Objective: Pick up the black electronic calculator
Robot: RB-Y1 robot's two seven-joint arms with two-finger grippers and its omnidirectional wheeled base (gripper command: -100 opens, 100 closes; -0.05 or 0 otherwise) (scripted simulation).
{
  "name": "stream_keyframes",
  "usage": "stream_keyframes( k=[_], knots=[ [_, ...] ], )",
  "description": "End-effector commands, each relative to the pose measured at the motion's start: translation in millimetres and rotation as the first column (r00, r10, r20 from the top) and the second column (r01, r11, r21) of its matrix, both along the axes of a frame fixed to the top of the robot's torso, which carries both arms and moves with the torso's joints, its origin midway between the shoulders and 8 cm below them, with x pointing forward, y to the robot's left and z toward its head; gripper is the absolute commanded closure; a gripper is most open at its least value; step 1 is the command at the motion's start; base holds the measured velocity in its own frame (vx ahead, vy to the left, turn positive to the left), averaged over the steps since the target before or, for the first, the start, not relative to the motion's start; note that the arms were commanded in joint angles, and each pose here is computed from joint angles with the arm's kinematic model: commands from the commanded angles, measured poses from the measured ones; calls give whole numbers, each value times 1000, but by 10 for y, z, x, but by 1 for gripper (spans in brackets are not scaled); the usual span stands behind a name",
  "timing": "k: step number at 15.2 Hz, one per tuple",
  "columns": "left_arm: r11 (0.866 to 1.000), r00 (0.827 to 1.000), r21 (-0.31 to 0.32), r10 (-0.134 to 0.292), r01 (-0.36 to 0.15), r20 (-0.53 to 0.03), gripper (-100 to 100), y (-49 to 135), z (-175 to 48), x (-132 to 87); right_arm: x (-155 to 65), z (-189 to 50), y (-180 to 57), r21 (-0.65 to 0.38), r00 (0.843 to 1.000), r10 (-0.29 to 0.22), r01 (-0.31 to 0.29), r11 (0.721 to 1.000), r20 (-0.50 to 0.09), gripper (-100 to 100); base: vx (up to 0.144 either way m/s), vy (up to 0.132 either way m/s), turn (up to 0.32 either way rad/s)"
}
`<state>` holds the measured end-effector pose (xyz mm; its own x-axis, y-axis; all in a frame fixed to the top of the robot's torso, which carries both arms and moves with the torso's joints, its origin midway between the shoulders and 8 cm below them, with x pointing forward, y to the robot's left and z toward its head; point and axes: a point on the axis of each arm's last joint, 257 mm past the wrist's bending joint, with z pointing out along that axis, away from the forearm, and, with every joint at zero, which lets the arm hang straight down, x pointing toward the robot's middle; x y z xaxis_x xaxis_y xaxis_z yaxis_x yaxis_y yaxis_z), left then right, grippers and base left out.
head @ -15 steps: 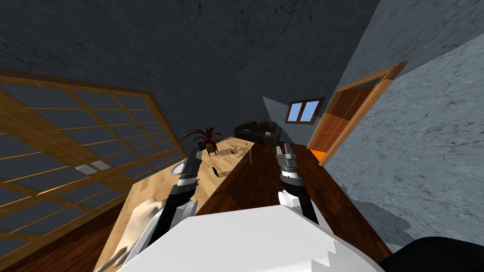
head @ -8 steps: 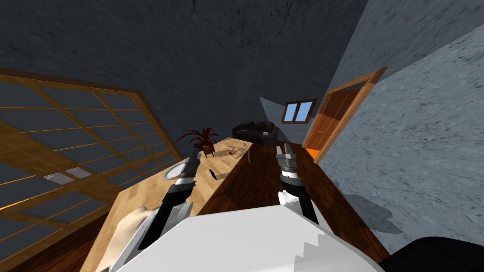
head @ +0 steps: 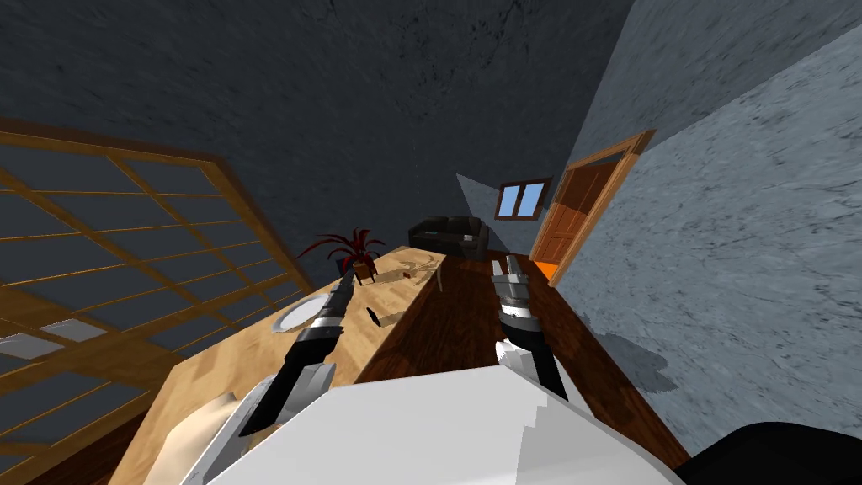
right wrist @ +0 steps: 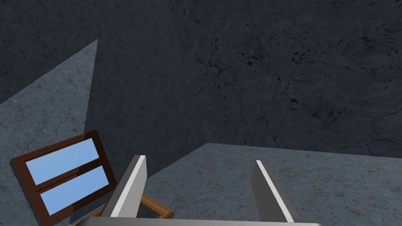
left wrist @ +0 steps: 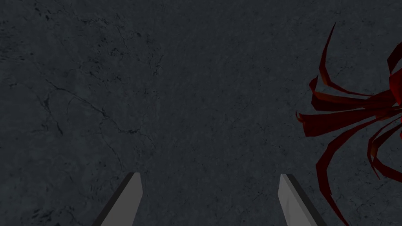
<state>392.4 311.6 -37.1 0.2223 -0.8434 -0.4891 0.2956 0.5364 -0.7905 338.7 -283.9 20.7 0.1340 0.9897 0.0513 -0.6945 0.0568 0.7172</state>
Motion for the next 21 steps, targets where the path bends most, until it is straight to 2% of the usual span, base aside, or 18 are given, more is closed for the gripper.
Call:
stream_keyframes(
  k=[1,3,4,6,7,9,10,12,13,15,16,18,19,20,21],
  knots=[
    [999,998,19,32,-32,-48,-100,116,-97,19,0,0,0,0,1000,0,0,1000,0,0,28,4,-97],
    [999,997,16,40,-39,-69,-100,139,-150,35,0,0,0,0,1000,0,0,1000,0,0,28,8,-93],
    [997,993,34,67,-64,-99,-100,235,-214,38,0,0,0,0,1000,0,0,1000,0,0,31,7,-134],
    [997,989,30,77,-73,-127,-100,265,-282,54,0,0,0,0,1000,0,0,1000,0,0,29,8,-83],
    [994,983,49,103,-97,-154,-100,363,-341,50,0,0,0,0,1000,0,0,1000,0,0,32,7,-103],
    [993,976,45,114,-108,-185,-100,398,-420,62,0,0,0,0,1000,0,0,1000,0,0,30,9,-94],
    [989,968,64,141,-130,-208,-100,495,-467,49,0,0,0,0,1000,0,0,1000,0,0,31,11,-145],
    [988,957,61,153,-142,-245,-100,536,-563,57,0,0,0,0,1000,0,0,1000,0,0,28,16,-100],
    [983,947,80,180,-164,-266,-100,635,-609,36,0,0,0,0,1000,0,0,1000,0,0,32,11,-133],
    [981,933,78,192,-177,-304,-100,677,-711,37,0,0,0,0,1000,0,0,1000,0,0,30,13,-91],
    [976,921,96,218,-197,-324,-100,777,-754,9,0,0,0,0,1000,0,0,1000,0,0,35,13,-129],
    [973,903,95,230,-210,-362,-100,819,-858,2,0,0,0,0,1000,0,0,1000,0,0,33,12,-115],
    [973,903,95,230,-210,-363,-100,820,-862,1,0,0,0,0,1000,0,0,1000,0,0,14,7,20],
    [966,882,113,259,-233,-393,-100,932,-934,-38,0,0,0,0,1000,0,0,1000,0,0,27,5,-131],
    [965,875,112,263,-238,-407,-100,947,-974,-44,0,0,0,0,1000,0,0,1000,0,0,33,12,-168]
  ],
)
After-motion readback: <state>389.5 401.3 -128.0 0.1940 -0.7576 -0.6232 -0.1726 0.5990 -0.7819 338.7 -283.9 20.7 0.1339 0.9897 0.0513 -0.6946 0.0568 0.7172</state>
